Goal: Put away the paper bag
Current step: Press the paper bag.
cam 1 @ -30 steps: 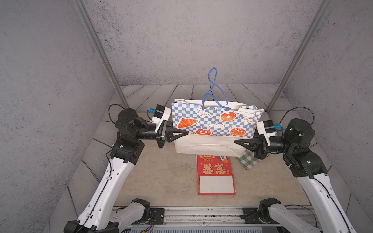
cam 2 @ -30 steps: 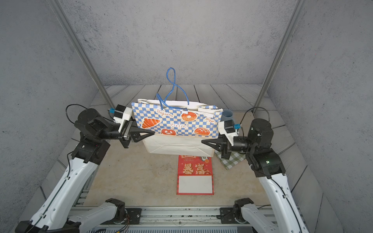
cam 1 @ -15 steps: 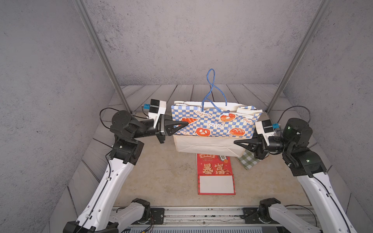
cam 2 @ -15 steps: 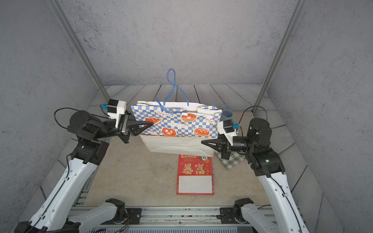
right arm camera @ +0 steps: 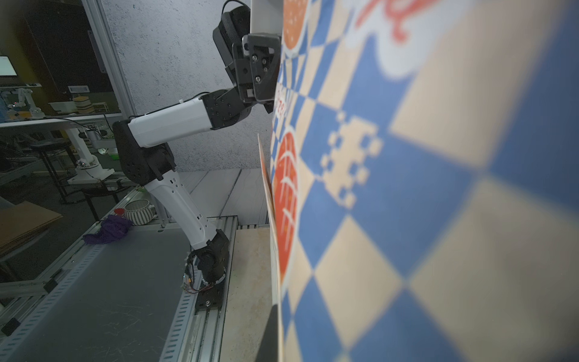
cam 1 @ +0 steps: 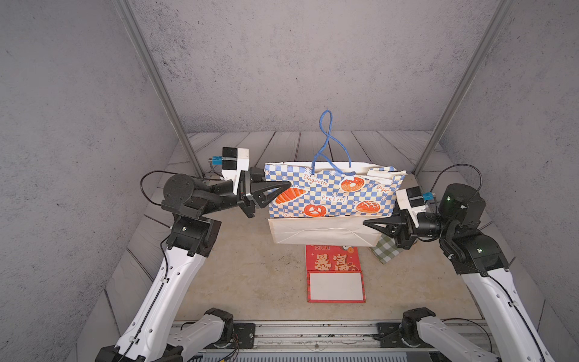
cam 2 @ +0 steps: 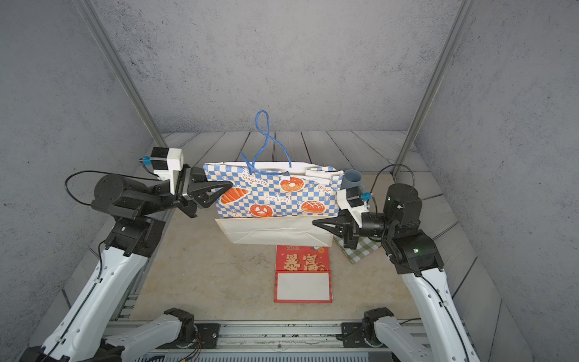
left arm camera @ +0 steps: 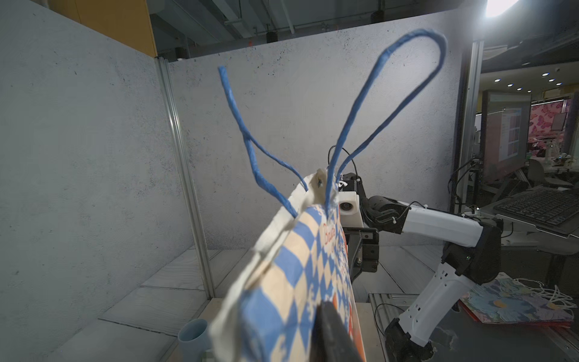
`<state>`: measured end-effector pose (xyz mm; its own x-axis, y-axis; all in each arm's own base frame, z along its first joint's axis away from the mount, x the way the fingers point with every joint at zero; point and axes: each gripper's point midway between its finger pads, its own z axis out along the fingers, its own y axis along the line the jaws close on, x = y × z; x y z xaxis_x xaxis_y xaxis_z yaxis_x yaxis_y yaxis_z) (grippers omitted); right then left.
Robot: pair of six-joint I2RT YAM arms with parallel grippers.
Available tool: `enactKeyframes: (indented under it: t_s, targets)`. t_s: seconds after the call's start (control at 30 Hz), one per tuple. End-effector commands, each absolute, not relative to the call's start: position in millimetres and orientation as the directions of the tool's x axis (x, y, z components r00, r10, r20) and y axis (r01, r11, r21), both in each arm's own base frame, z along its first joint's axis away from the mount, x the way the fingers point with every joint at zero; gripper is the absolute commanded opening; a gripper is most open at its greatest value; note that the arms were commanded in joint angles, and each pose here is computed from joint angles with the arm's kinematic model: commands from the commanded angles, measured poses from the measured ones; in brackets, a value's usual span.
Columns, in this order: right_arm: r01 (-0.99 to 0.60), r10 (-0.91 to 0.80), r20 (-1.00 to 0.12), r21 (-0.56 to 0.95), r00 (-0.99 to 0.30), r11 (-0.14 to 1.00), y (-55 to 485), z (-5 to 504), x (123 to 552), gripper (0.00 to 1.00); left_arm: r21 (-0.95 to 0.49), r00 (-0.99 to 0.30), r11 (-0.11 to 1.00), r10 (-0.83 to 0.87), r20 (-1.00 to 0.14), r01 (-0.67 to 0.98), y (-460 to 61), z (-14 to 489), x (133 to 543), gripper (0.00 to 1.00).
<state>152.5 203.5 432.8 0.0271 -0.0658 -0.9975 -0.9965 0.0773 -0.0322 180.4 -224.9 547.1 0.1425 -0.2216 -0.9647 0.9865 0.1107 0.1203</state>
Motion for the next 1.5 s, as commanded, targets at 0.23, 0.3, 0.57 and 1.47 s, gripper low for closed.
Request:
enactKeyframes:
  t_s: [0.23, 0.3, 0.57, 1.47]
  targets:
    - [-0.993, -0.051, -0.995, -0.088, 0.084, 0.078, 201, 445, 142, 0.0, 0.088, 0.122, 0.18, -0.183, -0.975, 0.98, -218, 539, 175, 1.0]
    - [-0.99, -0.048, -0.993, -0.109, 0.105, 0.094, 200, 448, 142, 0.0, 0.072, 0.098, 0.193, -0.125, -0.987, 0.979, -217, 521, 174, 0.99]
    - [-0.981, -0.027, -0.988, -0.155, 0.153, 0.118, 199, 464, 142, 0.0, -0.053, -0.051, 0.185, -0.02, -0.999, 0.981, -210, 487, 153, 0.99]
    - [-0.995, -0.012, -0.996, -0.093, 0.093, 0.034, 203, 463, 141, 0.0, -0.136, -0.141, -0.084, -0.066, -0.988, 0.987, -232, 487, 164, 0.25]
